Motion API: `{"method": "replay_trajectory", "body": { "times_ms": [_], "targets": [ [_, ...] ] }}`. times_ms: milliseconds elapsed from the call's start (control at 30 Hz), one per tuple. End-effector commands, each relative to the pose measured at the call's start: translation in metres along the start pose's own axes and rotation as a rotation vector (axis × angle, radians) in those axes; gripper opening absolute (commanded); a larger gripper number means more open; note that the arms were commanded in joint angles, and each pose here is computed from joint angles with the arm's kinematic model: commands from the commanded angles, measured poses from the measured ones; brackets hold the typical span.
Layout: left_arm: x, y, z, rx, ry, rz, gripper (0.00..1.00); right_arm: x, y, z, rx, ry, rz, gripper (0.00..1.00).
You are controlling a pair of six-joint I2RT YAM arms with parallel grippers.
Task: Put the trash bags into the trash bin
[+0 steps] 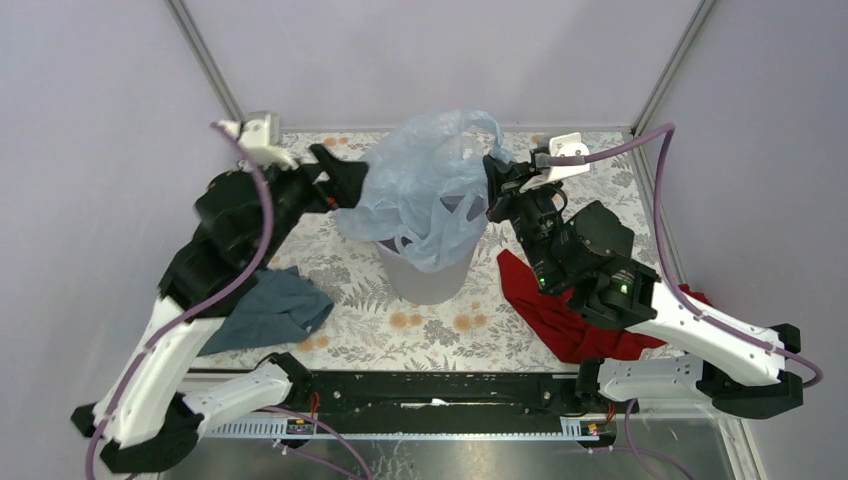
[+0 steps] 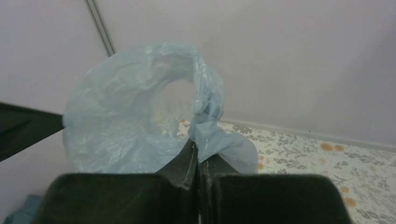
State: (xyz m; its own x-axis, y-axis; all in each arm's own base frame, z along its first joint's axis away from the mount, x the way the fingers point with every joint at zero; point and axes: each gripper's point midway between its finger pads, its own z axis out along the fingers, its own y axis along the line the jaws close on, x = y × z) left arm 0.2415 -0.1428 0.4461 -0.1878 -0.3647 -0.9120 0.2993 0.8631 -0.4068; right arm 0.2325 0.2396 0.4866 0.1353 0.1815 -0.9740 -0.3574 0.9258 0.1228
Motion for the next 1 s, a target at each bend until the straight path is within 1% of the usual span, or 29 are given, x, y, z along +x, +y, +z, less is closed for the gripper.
{"method": "replay_trajectory", "body": {
  "times_ms": [0,67,133,200,300,333,400,500,567,633,700,800,967],
  "targets": [
    [-0.02,-0.043,0.034,0.137,-0.021,0.002,0.99,-0.009,-0.001,-0.009,-0.055,0.017,0.029,0.0],
    [-0.026,-0.053,0.043,0.159,-0.032,-0.009,0.99,-0.005,-0.002,-0.013,-0.072,0.038,0.017,0.0],
    [-0.022,-0.069,0.051,0.229,-0.015,-0.019,0.99,-0.001,-0.005,-0.017,-0.068,0.058,0.014,0.0],
    [-0.003,-0.086,0.06,0.322,0.046,-0.031,0.98,0.001,-0.008,-0.02,-0.064,0.067,0.025,0.0],
    [0.044,-0.099,0.082,0.395,0.189,-0.068,0.95,0.003,-0.009,-0.022,-0.065,0.071,0.044,0.0],
    [0.061,-0.098,0.09,0.392,0.234,-0.078,0.93,0.004,-0.008,-0.022,-0.067,0.073,0.047,0.0],
    [0.096,-0.087,0.107,0.336,0.313,-0.104,0.9,0.007,-0.005,-0.021,-0.077,0.079,0.05,0.0],
    [0.143,-0.057,0.128,0.186,0.411,-0.1,0.84,0.011,0.002,-0.017,-0.088,0.092,0.036,0.0],
    [0.166,-0.038,0.135,0.105,0.459,-0.09,0.83,0.016,0.005,-0.014,-0.088,0.1,0.009,0.0],
    [0.178,-0.032,0.135,0.086,0.486,-0.086,0.81,0.026,0.007,-0.011,-0.079,0.112,-0.024,0.0],
    [0.175,-0.036,0.132,0.111,0.488,-0.083,0.81,0.034,0.008,-0.008,-0.069,0.125,-0.043,0.0],
    [0.144,-0.05,0.126,0.163,0.441,-0.067,0.81,0.041,0.011,-0.006,-0.067,0.128,-0.044,0.0],
    [0.082,-0.061,0.098,0.208,0.31,-0.005,0.97,0.045,0.009,-0.003,-0.054,0.133,-0.05,0.0]
  ]
}}
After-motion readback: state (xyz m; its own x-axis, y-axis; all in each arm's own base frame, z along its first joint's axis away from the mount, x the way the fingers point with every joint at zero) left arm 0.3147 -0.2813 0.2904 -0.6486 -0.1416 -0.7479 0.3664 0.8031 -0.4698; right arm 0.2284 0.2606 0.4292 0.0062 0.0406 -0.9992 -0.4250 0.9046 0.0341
